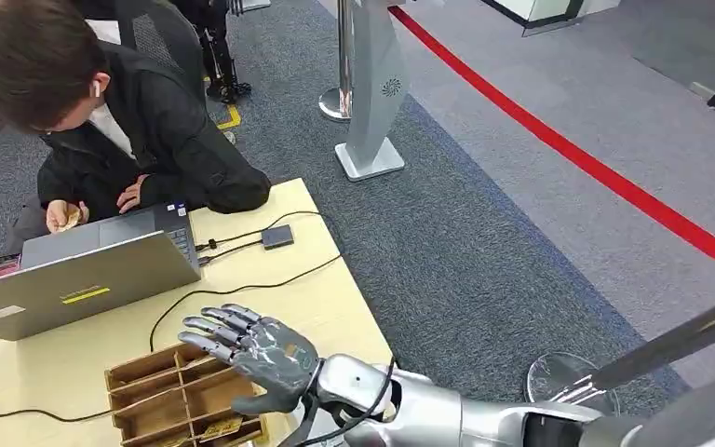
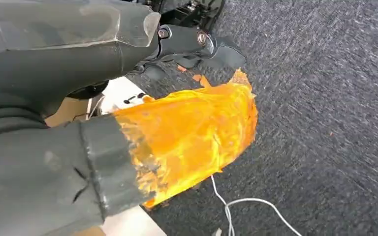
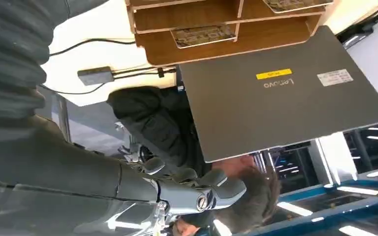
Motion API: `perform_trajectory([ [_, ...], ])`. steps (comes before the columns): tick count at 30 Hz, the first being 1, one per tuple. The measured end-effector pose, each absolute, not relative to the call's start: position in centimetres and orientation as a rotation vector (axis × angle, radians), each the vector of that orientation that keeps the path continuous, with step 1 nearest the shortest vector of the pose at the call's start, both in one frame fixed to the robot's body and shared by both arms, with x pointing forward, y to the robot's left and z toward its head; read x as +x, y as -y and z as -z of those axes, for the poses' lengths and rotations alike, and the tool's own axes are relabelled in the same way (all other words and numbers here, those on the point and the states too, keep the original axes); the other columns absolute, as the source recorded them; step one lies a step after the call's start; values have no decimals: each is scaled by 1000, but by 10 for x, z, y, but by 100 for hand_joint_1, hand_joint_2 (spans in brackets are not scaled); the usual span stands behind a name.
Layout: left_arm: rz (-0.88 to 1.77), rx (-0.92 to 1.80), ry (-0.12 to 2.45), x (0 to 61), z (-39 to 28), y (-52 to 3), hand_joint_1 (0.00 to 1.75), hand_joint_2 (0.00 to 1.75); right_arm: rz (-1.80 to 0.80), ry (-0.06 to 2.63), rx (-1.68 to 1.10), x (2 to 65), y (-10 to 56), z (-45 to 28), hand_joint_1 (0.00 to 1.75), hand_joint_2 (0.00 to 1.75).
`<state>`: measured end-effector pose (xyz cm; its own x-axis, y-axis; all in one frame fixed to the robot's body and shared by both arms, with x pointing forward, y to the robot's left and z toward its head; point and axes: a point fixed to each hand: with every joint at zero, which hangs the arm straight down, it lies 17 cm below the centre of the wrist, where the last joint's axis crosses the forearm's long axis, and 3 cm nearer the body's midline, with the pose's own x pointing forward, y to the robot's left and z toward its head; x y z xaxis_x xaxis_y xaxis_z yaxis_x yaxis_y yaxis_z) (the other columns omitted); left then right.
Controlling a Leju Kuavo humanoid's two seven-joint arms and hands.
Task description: Pass the card to the sensor for recognition and then transmit it.
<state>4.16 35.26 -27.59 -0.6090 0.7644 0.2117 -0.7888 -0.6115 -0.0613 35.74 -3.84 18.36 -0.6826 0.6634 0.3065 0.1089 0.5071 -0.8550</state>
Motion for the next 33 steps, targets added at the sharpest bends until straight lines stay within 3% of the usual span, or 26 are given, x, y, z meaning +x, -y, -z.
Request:
perform_trajectory([
  [33,-2216,194,179,44,276,-351,0,0,-1172,2072,-580,365,27,-172,0,175],
])
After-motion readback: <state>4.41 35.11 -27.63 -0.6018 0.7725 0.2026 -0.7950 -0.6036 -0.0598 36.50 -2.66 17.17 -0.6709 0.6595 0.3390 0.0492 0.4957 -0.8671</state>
